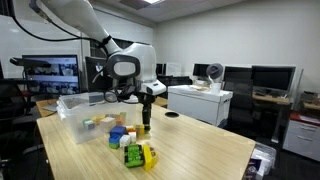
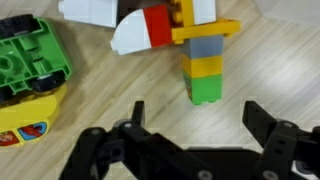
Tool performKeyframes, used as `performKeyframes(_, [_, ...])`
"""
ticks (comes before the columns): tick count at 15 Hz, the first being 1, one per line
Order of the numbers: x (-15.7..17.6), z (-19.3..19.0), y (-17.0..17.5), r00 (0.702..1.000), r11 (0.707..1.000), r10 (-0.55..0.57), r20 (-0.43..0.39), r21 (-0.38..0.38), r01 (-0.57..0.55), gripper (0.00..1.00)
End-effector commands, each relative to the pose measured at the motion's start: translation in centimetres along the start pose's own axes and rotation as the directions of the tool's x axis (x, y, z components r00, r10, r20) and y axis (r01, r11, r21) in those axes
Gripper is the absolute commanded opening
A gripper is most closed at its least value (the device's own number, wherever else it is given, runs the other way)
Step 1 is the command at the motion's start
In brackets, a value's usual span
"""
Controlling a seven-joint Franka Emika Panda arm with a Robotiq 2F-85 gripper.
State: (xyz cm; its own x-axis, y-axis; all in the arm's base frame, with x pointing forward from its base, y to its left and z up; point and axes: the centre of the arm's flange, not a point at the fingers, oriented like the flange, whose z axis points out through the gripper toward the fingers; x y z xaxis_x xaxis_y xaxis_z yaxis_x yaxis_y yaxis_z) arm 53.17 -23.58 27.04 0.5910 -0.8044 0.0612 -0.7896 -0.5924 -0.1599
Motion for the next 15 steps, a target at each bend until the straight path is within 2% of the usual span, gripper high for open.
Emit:
performKeyframes(1, [0.5, 2.3, -0.2, 0.998, 0.995, 0.068, 0.01, -0.074, -0.067, 1.0])
performKeyframes(3, [0.3, 3.4, -0.2, 0.997, 0.993, 0.069, 0.03, -0.097, -0.066, 1.0])
performKeyframes(6, [-0.4, 4.3, -0.7, 0.998, 0.995, 0.044, 0.055, -0.088, -0.039, 1.0])
performKeyframes(15, [-1.4, 3.4, -3.4, 0.998, 0.998, -0.012, 0.054, -0.054, 0.015, 1.0])
